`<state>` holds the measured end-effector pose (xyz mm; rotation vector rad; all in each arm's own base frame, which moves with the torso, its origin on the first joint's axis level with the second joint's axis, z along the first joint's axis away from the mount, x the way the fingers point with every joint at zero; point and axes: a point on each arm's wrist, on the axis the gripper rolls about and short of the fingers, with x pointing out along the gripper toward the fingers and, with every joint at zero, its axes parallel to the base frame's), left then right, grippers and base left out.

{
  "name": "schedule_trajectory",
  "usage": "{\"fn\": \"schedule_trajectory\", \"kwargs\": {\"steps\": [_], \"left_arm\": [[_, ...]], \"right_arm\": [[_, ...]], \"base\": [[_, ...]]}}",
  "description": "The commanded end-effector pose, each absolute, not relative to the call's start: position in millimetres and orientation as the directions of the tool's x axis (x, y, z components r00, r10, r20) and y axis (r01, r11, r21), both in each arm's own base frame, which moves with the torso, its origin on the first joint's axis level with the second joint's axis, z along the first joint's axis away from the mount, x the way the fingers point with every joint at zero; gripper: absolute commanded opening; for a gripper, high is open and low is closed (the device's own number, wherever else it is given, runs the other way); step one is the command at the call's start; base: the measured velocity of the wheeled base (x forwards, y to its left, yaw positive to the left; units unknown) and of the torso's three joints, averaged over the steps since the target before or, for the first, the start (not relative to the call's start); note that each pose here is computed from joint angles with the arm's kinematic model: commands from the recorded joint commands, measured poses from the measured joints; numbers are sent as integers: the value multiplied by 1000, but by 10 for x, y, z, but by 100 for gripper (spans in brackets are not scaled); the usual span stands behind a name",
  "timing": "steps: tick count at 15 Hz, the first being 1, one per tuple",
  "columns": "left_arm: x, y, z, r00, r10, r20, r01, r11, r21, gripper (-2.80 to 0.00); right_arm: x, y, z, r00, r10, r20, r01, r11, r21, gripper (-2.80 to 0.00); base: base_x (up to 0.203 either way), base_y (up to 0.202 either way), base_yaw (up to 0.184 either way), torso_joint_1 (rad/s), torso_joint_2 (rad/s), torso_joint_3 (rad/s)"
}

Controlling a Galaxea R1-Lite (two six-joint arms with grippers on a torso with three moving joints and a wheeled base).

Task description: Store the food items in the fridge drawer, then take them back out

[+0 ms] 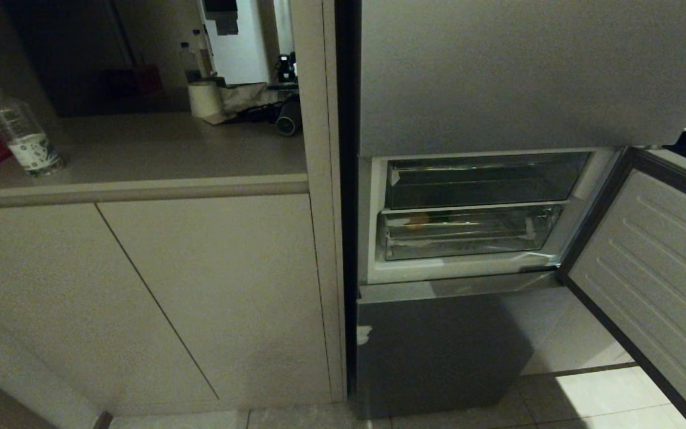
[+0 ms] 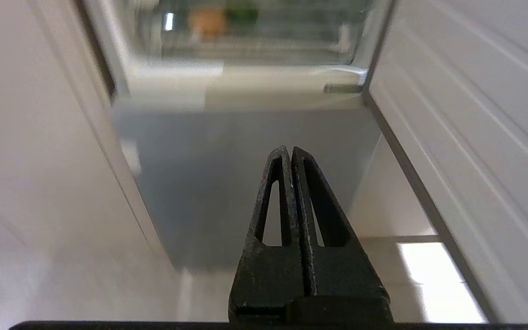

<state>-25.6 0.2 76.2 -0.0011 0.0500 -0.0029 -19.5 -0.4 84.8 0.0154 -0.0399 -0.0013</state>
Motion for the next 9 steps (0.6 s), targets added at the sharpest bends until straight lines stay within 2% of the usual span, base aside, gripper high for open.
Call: {"fn": "schedule_trajectory", "kwargs": {"steps": [1, 9], "left_arm": [[-255, 2, 762, 999, -3, -52, 3, 1000, -1, -280], [-255, 2, 762, 999, -3, -52, 3, 1000, -1, -280]], "right_arm": [[-208, -4, 757, 998, -15, 57, 14, 1000, 24, -280], [-208, -4, 757, 998, -15, 57, 14, 1000, 24, -280]], "base": [[0, 0, 0, 0, 0, 0], [0, 0, 0, 0, 0, 0]]}}
